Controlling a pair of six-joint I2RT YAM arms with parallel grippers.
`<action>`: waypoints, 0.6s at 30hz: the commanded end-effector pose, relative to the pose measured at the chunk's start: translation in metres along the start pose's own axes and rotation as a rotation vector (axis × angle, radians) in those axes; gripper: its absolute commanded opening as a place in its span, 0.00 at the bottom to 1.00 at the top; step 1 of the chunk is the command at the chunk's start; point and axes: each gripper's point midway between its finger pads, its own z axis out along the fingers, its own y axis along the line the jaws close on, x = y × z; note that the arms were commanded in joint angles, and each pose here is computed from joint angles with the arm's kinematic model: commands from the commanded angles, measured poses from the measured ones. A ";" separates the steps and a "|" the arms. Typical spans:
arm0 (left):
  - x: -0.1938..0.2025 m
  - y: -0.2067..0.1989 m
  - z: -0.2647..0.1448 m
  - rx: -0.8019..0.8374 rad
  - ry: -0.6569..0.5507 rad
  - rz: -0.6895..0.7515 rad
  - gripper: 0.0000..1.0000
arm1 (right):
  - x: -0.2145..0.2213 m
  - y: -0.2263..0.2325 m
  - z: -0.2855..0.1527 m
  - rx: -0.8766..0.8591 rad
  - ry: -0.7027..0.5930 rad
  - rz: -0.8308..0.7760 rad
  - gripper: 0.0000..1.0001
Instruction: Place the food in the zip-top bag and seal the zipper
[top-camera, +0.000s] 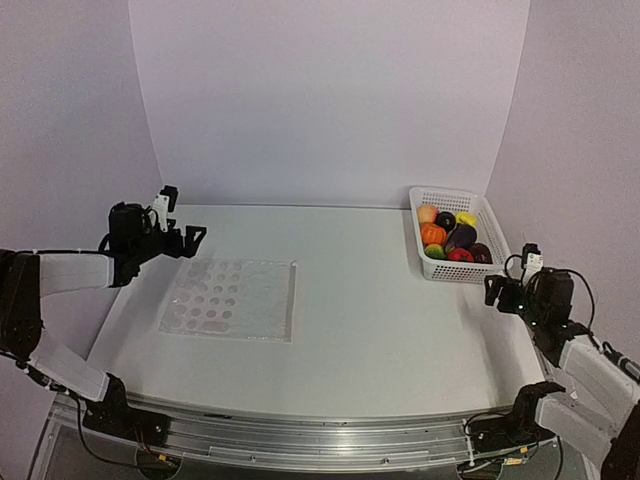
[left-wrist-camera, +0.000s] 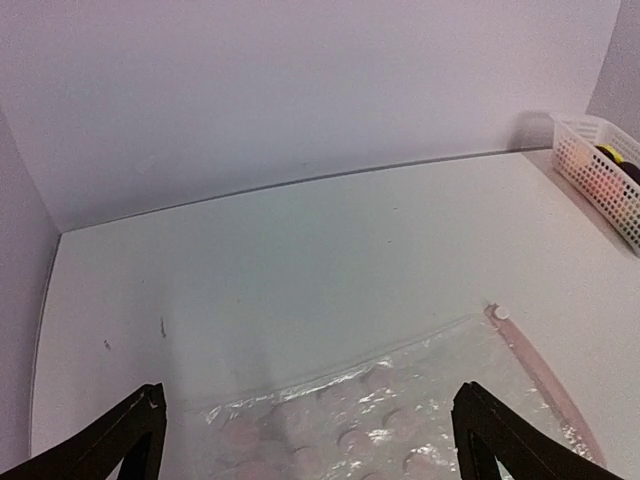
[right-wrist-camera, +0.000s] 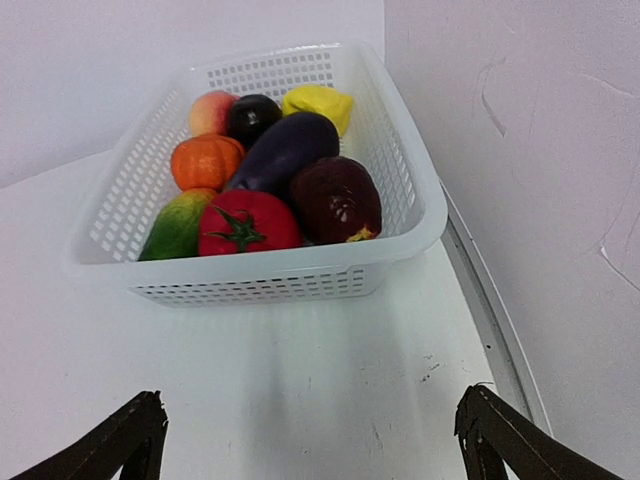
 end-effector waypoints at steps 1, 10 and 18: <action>0.025 -0.058 0.004 0.145 0.358 0.032 1.00 | 0.004 0.018 -0.028 -0.102 0.082 0.041 0.99; 0.077 -0.204 0.013 0.332 0.918 0.155 0.98 | -0.076 0.074 -0.037 -0.341 0.164 0.327 0.88; 0.106 -0.227 0.068 0.141 0.934 0.234 0.98 | -0.071 0.120 -0.006 -0.191 0.467 0.361 0.70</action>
